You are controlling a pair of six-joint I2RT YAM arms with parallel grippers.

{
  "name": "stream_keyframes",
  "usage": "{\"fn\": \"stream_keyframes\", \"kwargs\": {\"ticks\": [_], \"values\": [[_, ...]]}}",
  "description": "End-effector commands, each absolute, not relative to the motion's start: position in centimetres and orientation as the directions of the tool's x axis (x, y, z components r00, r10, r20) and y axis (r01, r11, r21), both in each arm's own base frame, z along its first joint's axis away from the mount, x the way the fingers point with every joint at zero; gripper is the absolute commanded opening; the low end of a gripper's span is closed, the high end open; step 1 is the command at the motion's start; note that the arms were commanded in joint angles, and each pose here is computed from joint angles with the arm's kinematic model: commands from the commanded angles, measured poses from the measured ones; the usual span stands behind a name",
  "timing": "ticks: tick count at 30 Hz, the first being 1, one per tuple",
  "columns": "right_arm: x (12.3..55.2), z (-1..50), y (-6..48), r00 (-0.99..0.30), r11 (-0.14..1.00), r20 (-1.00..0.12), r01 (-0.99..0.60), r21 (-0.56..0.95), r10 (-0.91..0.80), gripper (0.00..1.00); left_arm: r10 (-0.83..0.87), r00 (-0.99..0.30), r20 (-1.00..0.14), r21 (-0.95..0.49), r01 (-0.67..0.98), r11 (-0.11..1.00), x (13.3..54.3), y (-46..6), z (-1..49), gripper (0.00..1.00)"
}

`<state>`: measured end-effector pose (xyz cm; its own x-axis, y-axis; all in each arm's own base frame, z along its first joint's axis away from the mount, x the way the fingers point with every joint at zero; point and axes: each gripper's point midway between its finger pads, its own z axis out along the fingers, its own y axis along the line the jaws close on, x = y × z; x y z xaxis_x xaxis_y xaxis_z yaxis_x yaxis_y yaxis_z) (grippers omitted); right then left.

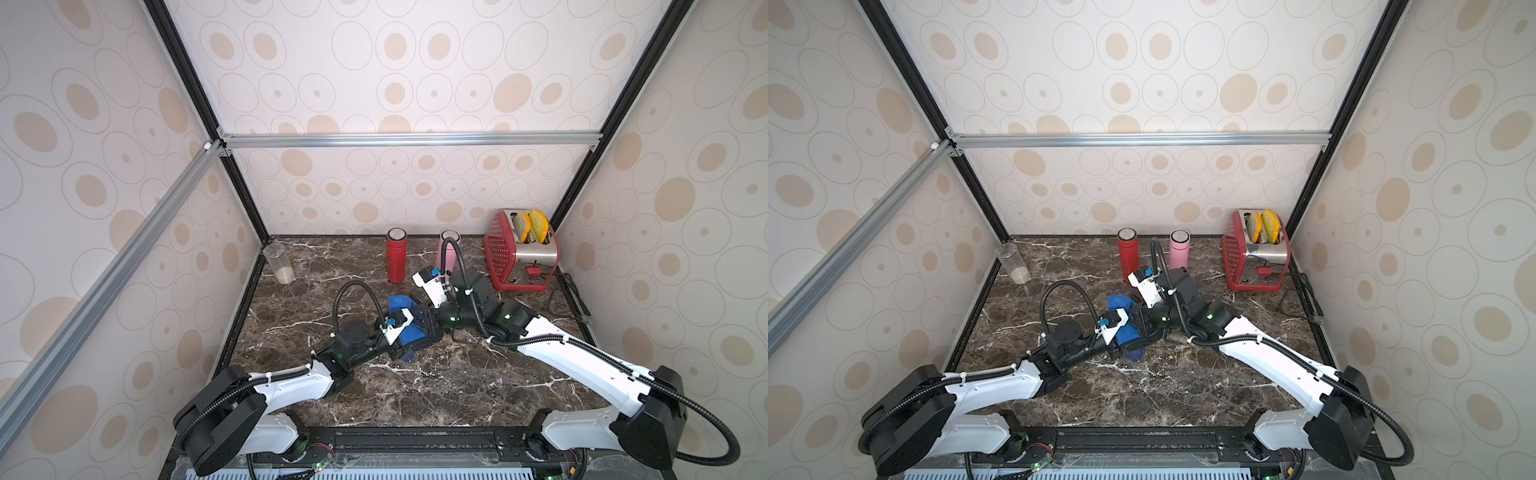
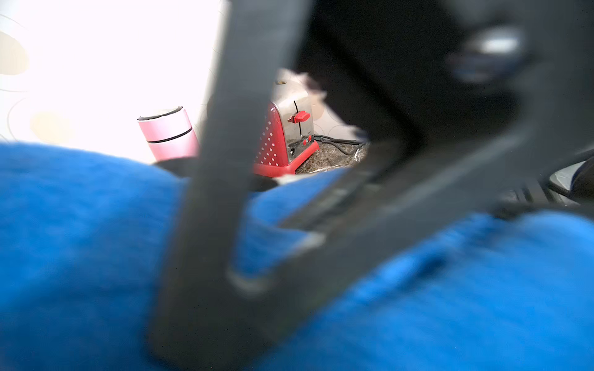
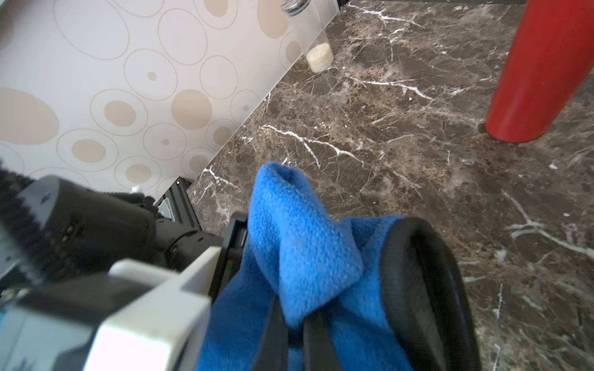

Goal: Wipe the surface of the thermos
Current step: Wipe the dirt from the surface of the thermos.

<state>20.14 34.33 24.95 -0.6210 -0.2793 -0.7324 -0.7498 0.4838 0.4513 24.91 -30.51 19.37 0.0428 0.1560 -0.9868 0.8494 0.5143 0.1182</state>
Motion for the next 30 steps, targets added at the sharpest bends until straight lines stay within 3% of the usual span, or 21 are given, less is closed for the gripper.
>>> {"fn": "stream_keyframes", "kwargs": {"ticks": [1, 14, 30], "values": [[18.3, 19.0, 32.0, -0.723, 0.585, -0.58, -0.67, 0.457, -0.375, 0.0, 0.113, 0.081, -0.99, 0.129, 0.839, 0.529, 25.2, -30.3, 21.6, 0.0], [24.5, 18.3, 34.3, -0.71, 0.61, -0.623, -0.663, 0.435, -0.328, 0.0, 0.109, 0.08, -0.991, 0.125, 0.843, 0.524, 24.9, -30.2, 21.3, 0.0], [18.0, 19.6, 28.2, -0.721, 0.647, -0.632, -0.63, 0.429, -0.284, 0.0, 0.016, 0.006, -1.0, 0.016, 0.722, 0.692, 28.2, -28.0, 23.4, 0.0]]}}
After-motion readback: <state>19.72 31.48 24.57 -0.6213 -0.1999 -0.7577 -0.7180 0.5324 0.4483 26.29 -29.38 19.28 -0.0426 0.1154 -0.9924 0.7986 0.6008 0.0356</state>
